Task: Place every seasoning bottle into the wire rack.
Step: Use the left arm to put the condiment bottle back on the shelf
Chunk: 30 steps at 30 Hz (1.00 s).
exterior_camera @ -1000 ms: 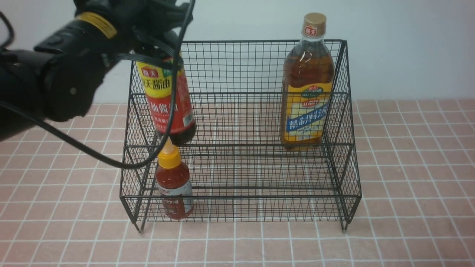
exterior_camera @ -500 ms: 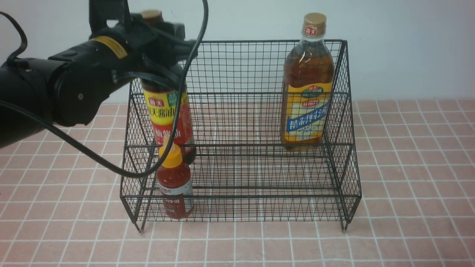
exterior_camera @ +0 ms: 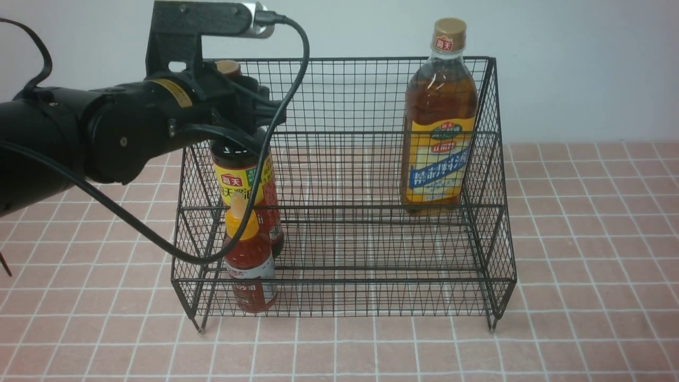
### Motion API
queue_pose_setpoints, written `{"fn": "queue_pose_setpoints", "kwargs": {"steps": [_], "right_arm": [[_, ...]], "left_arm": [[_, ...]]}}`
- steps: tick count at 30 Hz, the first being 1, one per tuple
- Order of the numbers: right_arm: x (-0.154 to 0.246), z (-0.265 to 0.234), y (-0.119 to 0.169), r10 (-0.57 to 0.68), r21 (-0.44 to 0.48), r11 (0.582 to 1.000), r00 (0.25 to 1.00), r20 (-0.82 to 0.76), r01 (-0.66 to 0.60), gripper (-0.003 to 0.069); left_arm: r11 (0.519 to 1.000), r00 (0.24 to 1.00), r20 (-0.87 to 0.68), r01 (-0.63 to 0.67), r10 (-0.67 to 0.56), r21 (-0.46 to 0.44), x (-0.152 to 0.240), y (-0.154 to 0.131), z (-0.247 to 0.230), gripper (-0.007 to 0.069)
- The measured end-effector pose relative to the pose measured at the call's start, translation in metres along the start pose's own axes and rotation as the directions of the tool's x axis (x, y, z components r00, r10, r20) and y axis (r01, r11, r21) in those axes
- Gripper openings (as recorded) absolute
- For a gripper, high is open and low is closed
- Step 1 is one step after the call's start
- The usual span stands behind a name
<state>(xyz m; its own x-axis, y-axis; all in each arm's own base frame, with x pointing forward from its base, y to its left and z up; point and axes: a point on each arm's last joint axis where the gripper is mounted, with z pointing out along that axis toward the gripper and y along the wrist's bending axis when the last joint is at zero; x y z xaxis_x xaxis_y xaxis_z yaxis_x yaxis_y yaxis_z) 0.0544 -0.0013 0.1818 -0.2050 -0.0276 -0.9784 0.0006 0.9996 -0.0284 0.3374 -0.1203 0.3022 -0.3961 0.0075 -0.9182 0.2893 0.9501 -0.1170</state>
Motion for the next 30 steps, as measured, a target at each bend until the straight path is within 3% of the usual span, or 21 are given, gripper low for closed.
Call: {"fn": "queue_pose_setpoints", "kwargs": {"steps": [10,19,30], "right_arm": [[0.0,0.0,0.0,0.0,0.0,1.0,1.0,0.0,0.0,-0.0015],[0.0,0.0,0.0,0.0,0.0,1.0,1.0,0.0,0.0,-0.0015],[0.0,0.0,0.0,0.0,0.0,1.0,1.0,0.0,0.0,-0.0015]], "left_arm": [[1.0,0.999,-0.054,-0.001,0.001,-0.002,0.0032,0.0,-0.0003,0.0264],[1.0,0.992,-0.124,0.018,-0.019,-0.007,0.0095,0.0002,-0.0012,0.038],[1.0,0.992,-0.122,0.022,-0.022,-0.002,0.0047,-0.0014,-0.0097,0.0386]]}}
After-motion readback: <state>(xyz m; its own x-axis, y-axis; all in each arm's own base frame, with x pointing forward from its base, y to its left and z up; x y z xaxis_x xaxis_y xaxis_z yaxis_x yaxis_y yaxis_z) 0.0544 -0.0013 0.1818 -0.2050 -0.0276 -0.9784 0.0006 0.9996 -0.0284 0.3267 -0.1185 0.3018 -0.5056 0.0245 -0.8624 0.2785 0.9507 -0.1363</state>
